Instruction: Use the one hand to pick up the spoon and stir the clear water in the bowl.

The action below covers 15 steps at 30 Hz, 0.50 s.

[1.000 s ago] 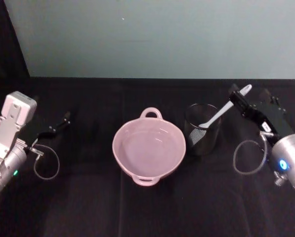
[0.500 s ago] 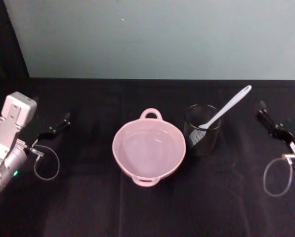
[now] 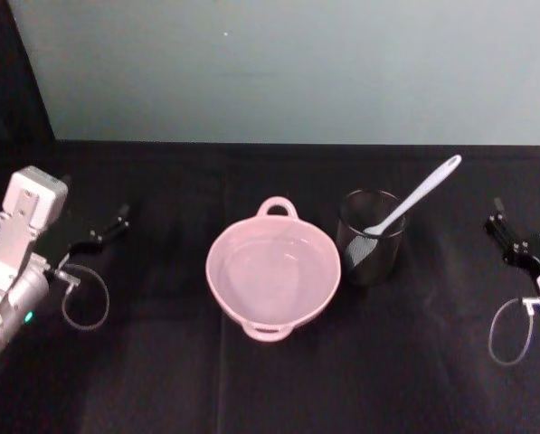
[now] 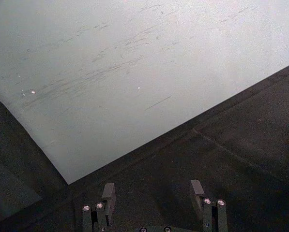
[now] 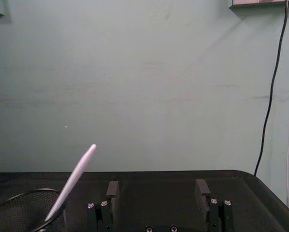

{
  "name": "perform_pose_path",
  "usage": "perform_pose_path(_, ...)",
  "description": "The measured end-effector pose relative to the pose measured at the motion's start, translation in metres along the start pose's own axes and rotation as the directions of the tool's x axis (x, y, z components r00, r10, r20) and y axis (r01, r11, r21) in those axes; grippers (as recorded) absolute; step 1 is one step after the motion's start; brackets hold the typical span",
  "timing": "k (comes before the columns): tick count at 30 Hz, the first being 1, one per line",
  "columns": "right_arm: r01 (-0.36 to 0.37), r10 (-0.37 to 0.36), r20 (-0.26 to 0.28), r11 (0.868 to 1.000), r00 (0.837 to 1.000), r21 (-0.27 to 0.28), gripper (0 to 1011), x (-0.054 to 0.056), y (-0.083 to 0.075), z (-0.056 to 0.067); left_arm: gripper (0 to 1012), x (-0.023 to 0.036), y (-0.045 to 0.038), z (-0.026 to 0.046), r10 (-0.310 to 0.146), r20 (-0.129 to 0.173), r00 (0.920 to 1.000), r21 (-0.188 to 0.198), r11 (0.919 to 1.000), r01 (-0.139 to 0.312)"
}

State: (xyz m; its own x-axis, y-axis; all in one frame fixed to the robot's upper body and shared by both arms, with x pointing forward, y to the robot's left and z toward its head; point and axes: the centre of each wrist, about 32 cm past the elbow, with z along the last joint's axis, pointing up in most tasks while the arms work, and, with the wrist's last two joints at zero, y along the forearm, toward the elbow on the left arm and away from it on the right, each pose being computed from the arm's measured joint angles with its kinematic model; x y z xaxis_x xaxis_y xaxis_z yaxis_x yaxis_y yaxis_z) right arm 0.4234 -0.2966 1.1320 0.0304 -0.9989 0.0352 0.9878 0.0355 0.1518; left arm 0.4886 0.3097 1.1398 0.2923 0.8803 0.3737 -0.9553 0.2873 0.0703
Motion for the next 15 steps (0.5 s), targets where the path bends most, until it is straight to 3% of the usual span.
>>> perform_pose_path(12, -0.010, 0.010, 0.025, 1.000, 1.000, -0.002, 1002, 0.002, 0.009, -0.026, 1011, 0.0000, 0.0000, 0.0000, 0.000, 0.000, 1.0000, 0.000, 1.0000, 0.000)
perform_pose_path(15, -0.013, 0.013, 0.025, 1.000, 1.000, 0.002, 1002, 0.002, 0.009, -0.026, 1011, 0.0000, 0.0000, 0.0000, 0.000, 0.000, 1.0000, 0.000, 1.0000, 0.000)
